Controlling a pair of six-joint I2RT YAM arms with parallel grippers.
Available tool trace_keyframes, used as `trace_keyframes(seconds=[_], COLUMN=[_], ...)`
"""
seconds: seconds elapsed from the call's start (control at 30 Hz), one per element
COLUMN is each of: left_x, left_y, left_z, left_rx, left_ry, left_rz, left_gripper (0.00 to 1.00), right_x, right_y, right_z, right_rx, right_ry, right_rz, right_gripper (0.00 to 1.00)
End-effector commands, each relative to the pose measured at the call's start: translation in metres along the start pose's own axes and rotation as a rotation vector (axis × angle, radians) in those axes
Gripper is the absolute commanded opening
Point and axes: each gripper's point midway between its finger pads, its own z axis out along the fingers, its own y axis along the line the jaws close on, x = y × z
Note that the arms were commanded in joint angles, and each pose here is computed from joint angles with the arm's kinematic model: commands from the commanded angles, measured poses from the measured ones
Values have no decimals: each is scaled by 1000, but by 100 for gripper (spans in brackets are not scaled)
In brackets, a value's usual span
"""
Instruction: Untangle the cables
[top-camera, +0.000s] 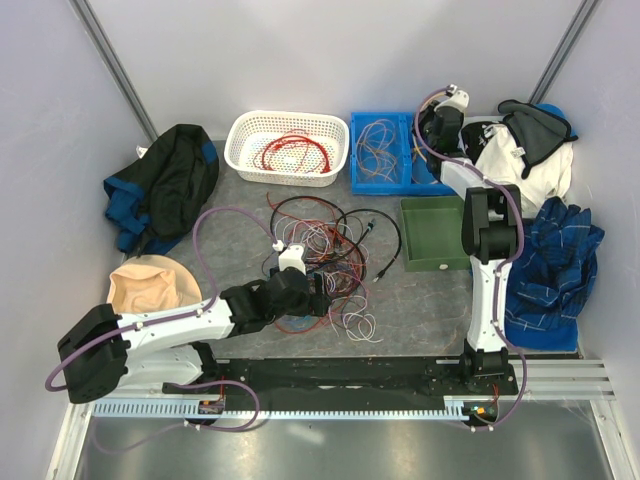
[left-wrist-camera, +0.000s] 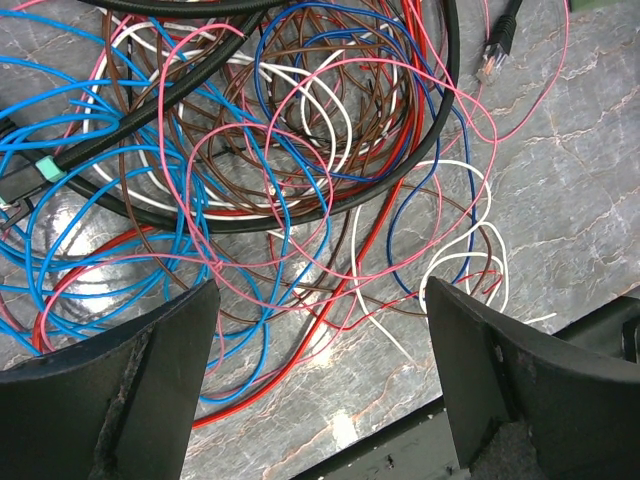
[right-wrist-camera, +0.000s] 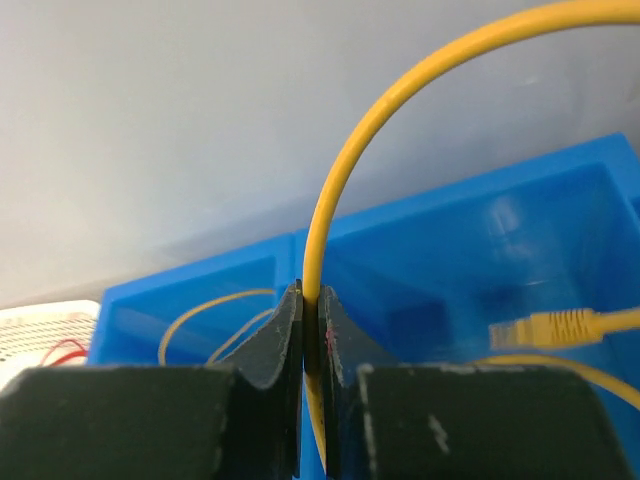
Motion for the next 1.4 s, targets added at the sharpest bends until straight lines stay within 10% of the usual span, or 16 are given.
trace_keyframes(seconds=[0.0, 0.1, 0.3, 0.93, 1.2, 1.37], left_x=[-14, -14, -13, -38, -75, -85], left_y=[-4, -4, -7, -6, 8, 21], left_z=[2, 3, 3, -26, -48, -50], left_rx=[6, 5, 16, 57, 17, -45], left_ry=[-58, -62, -52, -154, -218, -203], left_rz=[-18, -14, -11, -45, -74, -150], left_gripper=[90, 91, 91, 93, 100, 100], right_x=[11, 17, 9, -107, -51, 57], right_y=[-9, -14, -10, 128, 166, 141], right_z=[11, 10, 1, -141, -301, -370], right_rx=[15, 29, 45, -39, -170, -156], right_ry=[0, 20, 14, -101, -25, 163], right_rz=[-10, -24, -24, 63, 47, -61], right_gripper=[0, 4, 42, 78, 81, 81])
